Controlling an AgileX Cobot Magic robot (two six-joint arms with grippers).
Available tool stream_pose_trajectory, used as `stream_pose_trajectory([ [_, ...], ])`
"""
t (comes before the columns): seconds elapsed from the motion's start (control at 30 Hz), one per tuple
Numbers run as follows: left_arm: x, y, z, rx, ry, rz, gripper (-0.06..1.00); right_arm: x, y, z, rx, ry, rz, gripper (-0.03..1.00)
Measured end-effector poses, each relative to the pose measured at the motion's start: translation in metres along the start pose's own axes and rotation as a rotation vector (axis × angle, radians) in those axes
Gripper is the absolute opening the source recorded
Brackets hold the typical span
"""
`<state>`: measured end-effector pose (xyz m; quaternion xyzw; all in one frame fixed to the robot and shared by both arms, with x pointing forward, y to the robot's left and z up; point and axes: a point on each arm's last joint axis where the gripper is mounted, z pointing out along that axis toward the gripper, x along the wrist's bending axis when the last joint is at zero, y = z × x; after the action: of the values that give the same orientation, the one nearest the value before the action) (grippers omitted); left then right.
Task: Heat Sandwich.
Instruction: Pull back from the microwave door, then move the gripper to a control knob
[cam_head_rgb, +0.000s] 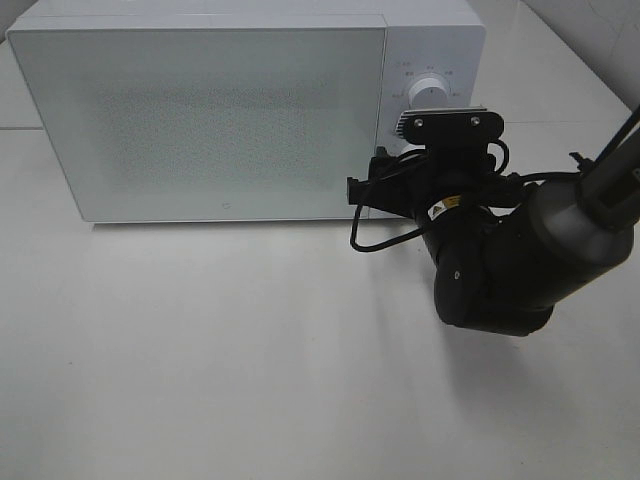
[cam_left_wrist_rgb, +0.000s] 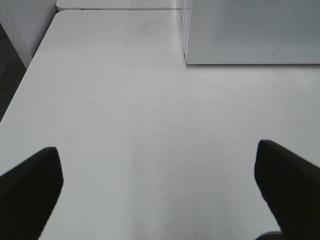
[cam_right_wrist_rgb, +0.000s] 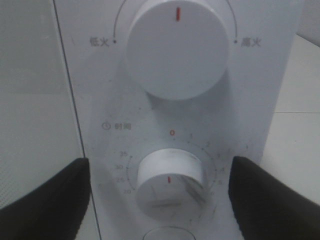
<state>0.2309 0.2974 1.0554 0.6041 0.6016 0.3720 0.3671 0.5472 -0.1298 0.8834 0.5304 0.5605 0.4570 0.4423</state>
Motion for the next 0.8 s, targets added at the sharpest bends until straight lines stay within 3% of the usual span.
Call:
stream_pose_trajectory([
  [0.1, 0.0000, 0.0000, 0.0000, 0.000, 0.000, 0.000, 0.99, 0.0002, -0.0008, 0.0000, 0.009, 0.002, 0.007, 0.71],
  [0.2, 0.0000, 0.0000, 0.0000, 0.000, 0.000, 0.000, 0.99, -0.0002, -0.0016, 0.0000, 0.018, -0.002, 0.029, 0.56],
  [0.23, 0.0000, 0.0000, 0.0000, 0.000, 0.000, 0.000, 0.99, -0.0002, -0.0016, 0.0000, 0.018, -0.002, 0.029, 0.56],
  [0.3, 0.0000, 0.0000, 0.0000, 0.000, 0.000, 0.000, 0.99, -0.0019, -0.0016, 0.0005, 0.019, -0.014, 0.036, 0.43],
  [0.8, 0.0000, 0.0000, 0.0000, 0.000, 0.000, 0.000, 0.99, -0.0021, -0.0016, 0.0005, 0.018, -0.016, 0.039, 0.43],
])
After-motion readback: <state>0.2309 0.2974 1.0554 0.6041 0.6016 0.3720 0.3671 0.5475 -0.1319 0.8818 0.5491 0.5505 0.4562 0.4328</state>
